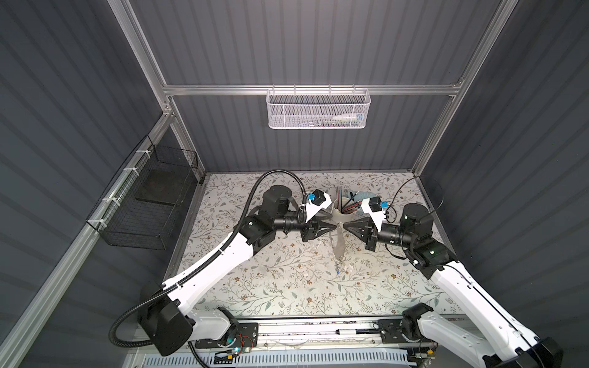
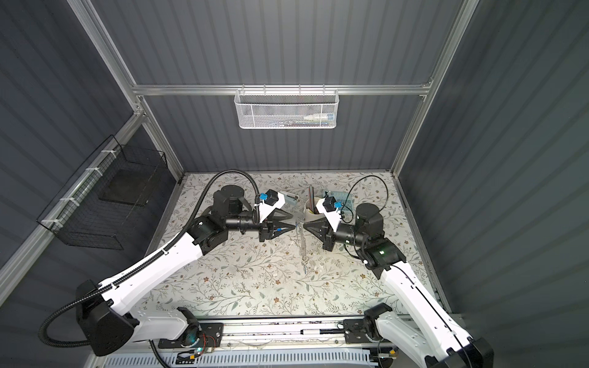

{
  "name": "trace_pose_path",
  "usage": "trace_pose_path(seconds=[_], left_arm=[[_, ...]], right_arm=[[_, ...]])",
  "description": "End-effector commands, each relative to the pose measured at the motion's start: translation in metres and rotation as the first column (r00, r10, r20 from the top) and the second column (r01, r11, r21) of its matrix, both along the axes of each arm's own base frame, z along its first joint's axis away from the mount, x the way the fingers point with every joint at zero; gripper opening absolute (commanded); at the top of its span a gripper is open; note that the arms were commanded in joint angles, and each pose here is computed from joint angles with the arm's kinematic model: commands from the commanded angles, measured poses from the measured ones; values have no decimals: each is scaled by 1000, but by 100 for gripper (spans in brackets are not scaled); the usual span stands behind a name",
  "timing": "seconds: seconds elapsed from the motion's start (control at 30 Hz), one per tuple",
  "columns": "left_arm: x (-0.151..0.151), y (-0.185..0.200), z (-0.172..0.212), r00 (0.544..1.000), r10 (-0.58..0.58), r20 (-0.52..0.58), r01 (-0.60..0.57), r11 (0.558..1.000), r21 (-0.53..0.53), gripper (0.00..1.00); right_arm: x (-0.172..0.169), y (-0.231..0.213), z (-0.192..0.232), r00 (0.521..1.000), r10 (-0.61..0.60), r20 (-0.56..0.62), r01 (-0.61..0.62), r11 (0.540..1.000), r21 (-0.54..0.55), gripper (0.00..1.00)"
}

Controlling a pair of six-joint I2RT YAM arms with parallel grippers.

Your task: Put the keys on the keyring

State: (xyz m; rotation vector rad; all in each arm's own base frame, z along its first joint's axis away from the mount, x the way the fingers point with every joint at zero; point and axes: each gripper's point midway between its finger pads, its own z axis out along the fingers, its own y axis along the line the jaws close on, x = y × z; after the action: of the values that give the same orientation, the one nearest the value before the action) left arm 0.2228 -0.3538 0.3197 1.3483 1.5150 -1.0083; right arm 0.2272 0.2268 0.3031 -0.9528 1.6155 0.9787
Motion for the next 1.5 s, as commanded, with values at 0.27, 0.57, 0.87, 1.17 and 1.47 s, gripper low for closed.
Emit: trace_pose_path(seconds=[0.27,0.57,0.87,1.17,1.47], left_arm=[[-9,1,-14,993,-121,11,118,984,132,33],[-12,-5,-3,988,-157,3,155,980,125,24],[-15,-10,-13,984,-180,-8,178,967,183,24],[-15,-14,-20,983,-182,-1,178,959,220,17],[-16,-15,-21,984,-179,6,173,956,235,6]], right_arm=[[-8,6,-5,997,68,23,-67,995,-69,0],[-7,7,-4,997,71,21,-70,995,-65,0],[-10,8,0,997,79,22,-78,996,-50,0],[-11,9,2,996,84,13,-83,996,-36,0],[-13,9,4,996,89,10,-88,996,-30,0]])
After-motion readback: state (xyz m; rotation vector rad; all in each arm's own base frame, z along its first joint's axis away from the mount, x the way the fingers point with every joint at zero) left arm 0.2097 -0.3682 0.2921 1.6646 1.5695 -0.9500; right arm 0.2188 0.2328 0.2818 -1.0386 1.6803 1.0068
